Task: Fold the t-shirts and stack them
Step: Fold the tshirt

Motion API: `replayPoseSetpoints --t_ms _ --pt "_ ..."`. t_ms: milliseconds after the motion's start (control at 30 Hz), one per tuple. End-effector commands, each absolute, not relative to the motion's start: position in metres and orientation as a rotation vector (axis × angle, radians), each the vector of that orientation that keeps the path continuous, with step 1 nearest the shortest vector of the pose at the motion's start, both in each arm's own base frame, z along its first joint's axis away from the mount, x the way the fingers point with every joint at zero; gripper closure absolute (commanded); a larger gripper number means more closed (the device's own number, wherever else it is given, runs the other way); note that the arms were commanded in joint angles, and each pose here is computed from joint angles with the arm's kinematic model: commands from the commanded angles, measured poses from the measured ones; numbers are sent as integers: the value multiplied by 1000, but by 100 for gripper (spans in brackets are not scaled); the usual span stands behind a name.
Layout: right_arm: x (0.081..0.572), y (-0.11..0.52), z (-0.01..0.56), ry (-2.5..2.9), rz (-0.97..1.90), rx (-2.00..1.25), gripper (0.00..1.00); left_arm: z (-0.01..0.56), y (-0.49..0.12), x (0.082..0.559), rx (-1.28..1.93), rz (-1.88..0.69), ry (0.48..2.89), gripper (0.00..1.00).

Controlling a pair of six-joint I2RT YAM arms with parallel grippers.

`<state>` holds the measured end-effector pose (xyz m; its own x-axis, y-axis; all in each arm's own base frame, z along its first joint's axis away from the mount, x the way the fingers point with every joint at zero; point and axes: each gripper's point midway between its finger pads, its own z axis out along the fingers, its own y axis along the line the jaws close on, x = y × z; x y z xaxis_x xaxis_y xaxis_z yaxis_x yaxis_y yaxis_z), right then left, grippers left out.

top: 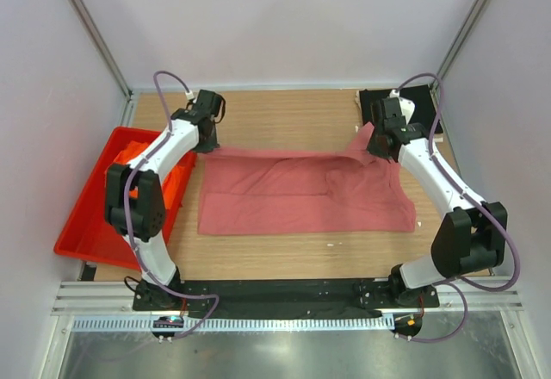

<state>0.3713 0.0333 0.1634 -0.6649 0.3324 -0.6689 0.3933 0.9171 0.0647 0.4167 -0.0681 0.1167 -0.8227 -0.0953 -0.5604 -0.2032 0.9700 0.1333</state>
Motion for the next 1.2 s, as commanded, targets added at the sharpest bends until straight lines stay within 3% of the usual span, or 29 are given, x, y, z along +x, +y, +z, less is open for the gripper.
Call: replayPoseSetpoints --t_ms 0,400,900,1067,1167 --pt "348 19 163 2356 -182 523 99 141 -70 407 -233 234 2469 100" --pt "297 10 132 2424 -213 574 99 107 -72 345 -220 370 2583 100" --pt "264 20 95 2517 -137 586 98 96 -51 310 -172 643 2577 100" --pt "255 31 76 2571 -72 635 90 81 -54 302 -109 737 2620 100" --pt "254 29 76 2567 -90 665 79 73 -53 297 -88 779 2658 100"
